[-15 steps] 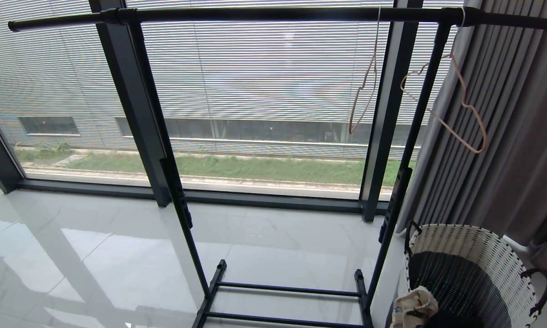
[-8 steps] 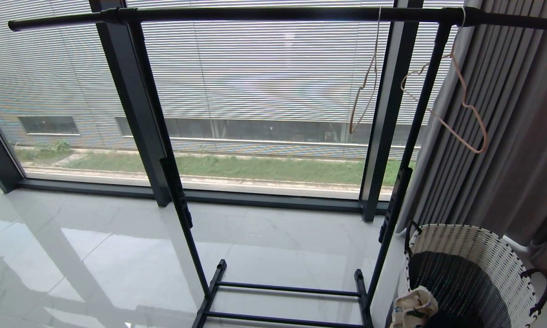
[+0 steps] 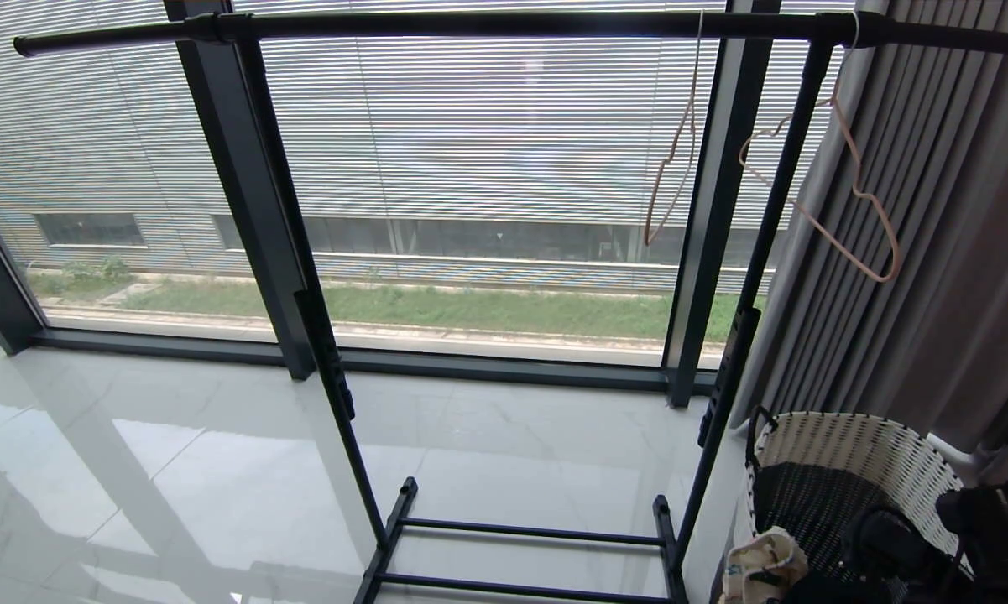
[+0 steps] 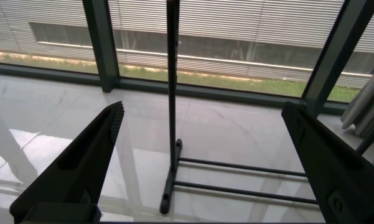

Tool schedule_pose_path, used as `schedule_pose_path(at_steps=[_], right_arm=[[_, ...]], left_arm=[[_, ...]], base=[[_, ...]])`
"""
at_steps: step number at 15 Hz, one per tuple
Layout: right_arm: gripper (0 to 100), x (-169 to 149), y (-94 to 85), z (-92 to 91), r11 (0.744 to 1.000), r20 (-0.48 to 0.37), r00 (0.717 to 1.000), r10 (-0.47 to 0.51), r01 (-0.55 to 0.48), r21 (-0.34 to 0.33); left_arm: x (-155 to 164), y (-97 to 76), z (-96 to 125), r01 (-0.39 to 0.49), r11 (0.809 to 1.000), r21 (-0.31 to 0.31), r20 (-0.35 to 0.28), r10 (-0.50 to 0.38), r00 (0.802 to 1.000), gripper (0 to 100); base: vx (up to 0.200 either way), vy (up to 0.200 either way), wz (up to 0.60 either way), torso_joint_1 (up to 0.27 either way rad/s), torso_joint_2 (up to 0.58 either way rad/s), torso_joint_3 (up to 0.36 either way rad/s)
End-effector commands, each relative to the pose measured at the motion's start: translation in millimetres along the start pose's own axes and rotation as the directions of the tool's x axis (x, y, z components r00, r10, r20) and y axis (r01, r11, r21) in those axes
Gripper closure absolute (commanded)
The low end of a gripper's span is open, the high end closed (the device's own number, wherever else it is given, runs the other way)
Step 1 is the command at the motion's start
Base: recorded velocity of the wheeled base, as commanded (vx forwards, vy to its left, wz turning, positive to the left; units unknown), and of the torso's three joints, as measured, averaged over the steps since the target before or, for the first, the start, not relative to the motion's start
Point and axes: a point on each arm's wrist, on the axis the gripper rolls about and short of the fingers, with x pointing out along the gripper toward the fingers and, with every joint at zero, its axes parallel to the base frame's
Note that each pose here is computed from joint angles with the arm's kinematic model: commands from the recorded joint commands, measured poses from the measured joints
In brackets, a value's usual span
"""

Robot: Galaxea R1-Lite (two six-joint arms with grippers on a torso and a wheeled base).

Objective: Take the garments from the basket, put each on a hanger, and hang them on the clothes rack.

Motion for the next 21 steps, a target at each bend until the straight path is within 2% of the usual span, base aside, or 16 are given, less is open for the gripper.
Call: schedule_pose_path(at_steps=[1,5,11,16,17,21], right_arm=[[0,31,1.5,-1.2,0.999,-0.101,0.994,0.048,-0.049,-0.004],[0,52,-9.4,17.7,1.000,-0.068,0.997,0.023,-0.024,-0.005],[0,85,-12.7,20.7,0.996,-0.059,0.995,-0.084,0.083,-0.009],[0,86,-14.9,21.9,0.993,-0.049,0.992,-0.120,0.120,-0.009],[100,86,-15.1,22.1,0.992,-0.045,0.991,-0.122,0.122,-0.008],[100,67,-12.2,17.4,0.992,-0.028,0.991,-0.130,0.130,-0.006]], left_arm=[[0,0.0,0,0.000,1.000,-0.001,0.000,0.000,1.000,0],[0,0.0,0,-0.002,1.000,-0.003,0.000,0.002,1.000,0],[0,0.0,0,0.000,1.000,-0.003,0.000,0.000,1.000,0],[0,0.0,0,-0.002,1.000,-0.003,0.000,0.002,1.000,0],[0,0.0,0,0.000,1.000,-0.003,0.000,0.000,1.000,0],[0,0.0,0,0.000,1.000,-0.001,0.000,0.000,1.000,0]], base=[[0.000,0.000,0.00,0.000,0.00,0.000],[0.000,0.000,0.00,0.000,0.00,0.000],[0.000,0.000,0.00,0.000,0.00,0.000],[0.000,0.000,0.00,0.000,0.00,0.000],[0.000,0.000,0.00,0.000,0.00,0.000],[0.000,0.000,0.00,0.000,0.00,0.000]])
